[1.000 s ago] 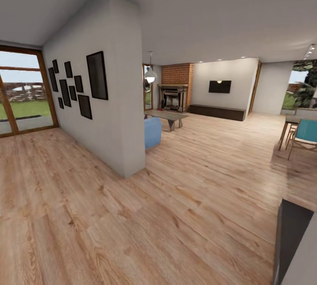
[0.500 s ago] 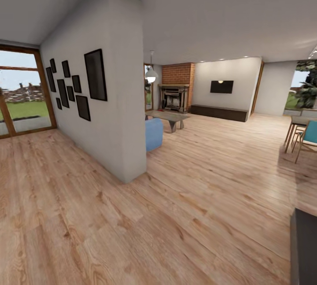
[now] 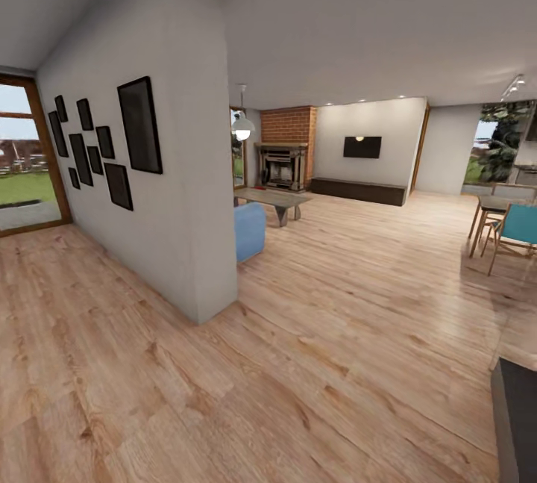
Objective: Move the two storage containers from the living room to the garage. In the garage, place one container on the floor and stack the other container on top of it (either order is fine).
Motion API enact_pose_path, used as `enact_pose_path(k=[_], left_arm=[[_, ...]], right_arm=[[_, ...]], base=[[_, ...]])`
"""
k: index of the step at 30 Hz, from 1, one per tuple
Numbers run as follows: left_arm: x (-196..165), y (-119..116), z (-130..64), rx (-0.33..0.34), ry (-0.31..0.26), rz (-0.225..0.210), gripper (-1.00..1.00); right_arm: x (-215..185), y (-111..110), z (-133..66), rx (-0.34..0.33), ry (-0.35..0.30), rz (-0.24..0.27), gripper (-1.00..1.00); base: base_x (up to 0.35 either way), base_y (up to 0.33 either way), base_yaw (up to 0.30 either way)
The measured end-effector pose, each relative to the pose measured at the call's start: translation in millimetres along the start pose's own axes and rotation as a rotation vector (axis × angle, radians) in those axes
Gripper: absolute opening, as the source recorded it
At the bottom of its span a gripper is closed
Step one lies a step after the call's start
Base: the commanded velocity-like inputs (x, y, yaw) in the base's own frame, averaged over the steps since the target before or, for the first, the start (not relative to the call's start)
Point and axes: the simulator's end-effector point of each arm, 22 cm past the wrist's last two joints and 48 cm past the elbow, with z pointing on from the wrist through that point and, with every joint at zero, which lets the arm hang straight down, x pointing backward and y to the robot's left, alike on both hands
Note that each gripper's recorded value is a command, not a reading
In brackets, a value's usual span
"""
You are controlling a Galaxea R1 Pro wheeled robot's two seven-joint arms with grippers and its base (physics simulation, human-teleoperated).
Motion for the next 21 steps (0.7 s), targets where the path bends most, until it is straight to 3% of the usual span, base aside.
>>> enact_pose_path(k=[21], left_arm=[[0.0, 0.0, 0.0, 0.000, 0.000, 0.001, 1.00]], right_arm=[[0.1, 0.4, 0.0, -0.005, 0.000, -0.002, 1.00]], base=[[0.324, 0.084, -0.299]])
